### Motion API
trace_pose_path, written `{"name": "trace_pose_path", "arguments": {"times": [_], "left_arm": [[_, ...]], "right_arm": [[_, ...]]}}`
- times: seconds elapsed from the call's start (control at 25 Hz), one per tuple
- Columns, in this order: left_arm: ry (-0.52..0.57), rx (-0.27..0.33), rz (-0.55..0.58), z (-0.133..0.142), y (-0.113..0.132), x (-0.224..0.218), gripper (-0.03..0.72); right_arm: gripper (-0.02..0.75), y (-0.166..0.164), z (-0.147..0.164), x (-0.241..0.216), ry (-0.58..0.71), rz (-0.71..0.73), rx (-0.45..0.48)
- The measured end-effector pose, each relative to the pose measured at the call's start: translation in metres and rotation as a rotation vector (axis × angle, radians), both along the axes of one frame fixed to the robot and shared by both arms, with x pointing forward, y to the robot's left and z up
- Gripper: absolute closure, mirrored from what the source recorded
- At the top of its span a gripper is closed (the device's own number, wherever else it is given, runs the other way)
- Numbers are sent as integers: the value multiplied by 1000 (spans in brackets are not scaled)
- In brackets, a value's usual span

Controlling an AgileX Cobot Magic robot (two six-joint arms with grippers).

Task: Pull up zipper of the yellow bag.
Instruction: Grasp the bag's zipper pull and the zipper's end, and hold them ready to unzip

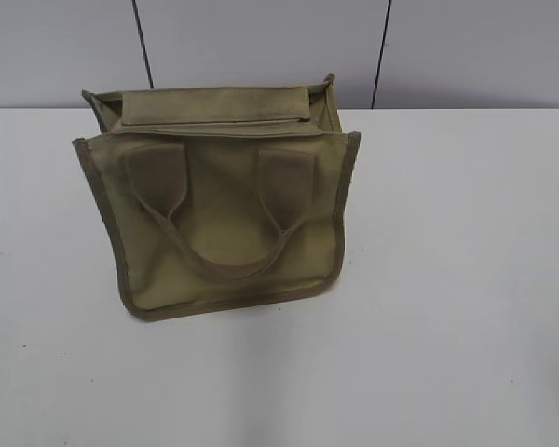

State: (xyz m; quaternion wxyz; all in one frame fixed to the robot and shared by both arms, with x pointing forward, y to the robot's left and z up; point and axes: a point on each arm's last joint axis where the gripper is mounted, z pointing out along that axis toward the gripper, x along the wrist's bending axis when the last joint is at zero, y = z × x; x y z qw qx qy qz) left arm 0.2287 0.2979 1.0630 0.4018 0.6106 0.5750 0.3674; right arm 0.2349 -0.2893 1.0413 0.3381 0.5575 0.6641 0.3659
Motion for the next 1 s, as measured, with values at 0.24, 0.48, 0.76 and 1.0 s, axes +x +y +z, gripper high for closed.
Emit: {"name": "trace_pose_path", "arguments": {"times": [0.24,0.48,0.76,1.0], "left_arm": [[0,0,0,0,0,0,449],[0,0,0,0,0,0,449],[0,0,0,0,0,0,449],[0,-2,-1,0,0,0,449]], "right_arm": [[269,0,0,0,0,0,0],[269,0,0,0,0,0,0],[269,0,0,0,0,0,0],[269,0,0,0,0,0,0]]}}
